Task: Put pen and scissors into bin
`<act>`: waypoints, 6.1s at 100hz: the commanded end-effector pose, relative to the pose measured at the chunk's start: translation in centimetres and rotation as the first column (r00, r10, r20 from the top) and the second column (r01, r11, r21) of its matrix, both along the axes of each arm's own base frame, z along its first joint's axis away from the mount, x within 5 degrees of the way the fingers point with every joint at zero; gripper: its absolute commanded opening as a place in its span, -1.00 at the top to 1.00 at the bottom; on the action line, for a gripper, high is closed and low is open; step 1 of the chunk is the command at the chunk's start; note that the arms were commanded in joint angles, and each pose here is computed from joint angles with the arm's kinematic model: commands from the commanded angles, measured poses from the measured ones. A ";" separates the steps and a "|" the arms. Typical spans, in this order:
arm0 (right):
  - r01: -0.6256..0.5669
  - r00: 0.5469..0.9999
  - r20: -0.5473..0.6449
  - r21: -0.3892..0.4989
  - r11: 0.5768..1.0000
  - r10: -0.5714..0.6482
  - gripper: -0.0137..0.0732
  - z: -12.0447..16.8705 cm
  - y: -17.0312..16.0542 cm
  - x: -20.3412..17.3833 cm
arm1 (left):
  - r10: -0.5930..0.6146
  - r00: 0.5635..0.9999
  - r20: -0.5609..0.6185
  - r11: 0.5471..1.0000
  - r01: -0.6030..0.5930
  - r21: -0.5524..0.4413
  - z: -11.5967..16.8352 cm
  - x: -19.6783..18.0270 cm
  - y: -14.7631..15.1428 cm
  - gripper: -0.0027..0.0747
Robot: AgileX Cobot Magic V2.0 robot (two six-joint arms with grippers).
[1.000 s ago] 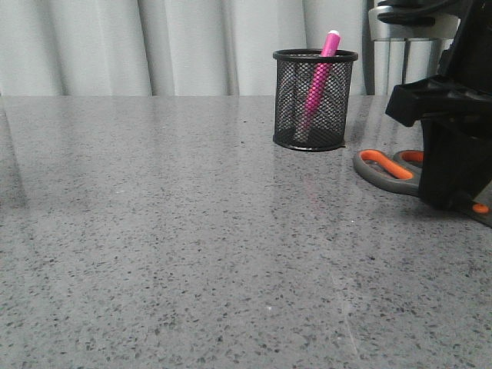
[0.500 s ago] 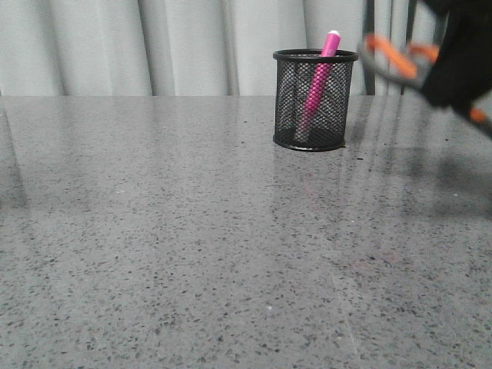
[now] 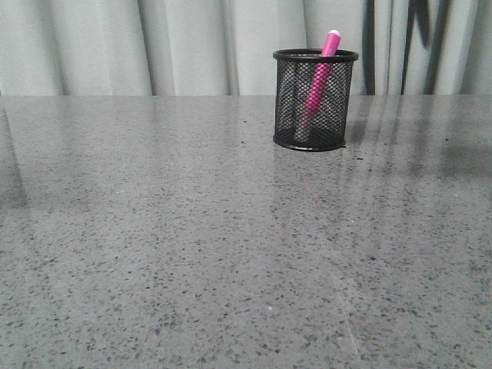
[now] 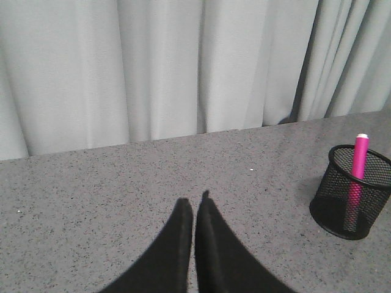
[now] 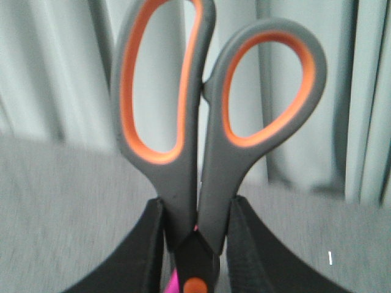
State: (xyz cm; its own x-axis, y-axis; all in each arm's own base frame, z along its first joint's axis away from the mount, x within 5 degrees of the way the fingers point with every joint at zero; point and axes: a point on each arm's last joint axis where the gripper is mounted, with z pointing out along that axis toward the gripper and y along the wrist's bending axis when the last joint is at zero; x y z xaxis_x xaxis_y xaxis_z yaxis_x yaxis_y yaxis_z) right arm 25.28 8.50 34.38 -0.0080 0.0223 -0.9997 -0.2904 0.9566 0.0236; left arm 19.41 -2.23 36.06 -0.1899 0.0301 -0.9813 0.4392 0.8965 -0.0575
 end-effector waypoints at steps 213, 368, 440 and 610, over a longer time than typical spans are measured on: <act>-0.004 0.912 0.408 0.081 0.997 -0.029 0.02 2.0 1.7 0.7 | 0.021 0.996 0.084 0.999 -0.023 0.027 1.3 -0.1 0.1 0.98; 0.221 0.945 0.247 0.004 0.975 -0.215 0.86 -7.2 -8.1 -18.8 | 0.295 0.910 0.291 0.955 -0.276 -0.105 -11.0 -12.9 0.5 0.98; 0.221 0.945 0.247 0.004 0.975 -0.215 0.86 -7.2 -8.1 -18.8 | 0.273 0.917 0.292 0.962 -0.253 -0.105 -11.0 -13.0 0.3 0.98; 0.221 0.946 0.244 0.003 0.975 -0.215 0.86 -7.2 -8.1 -18.8 | 0.450 0.852 0.268 0.891 -0.447 -0.077 -16.0 -13.9 2.3 0.98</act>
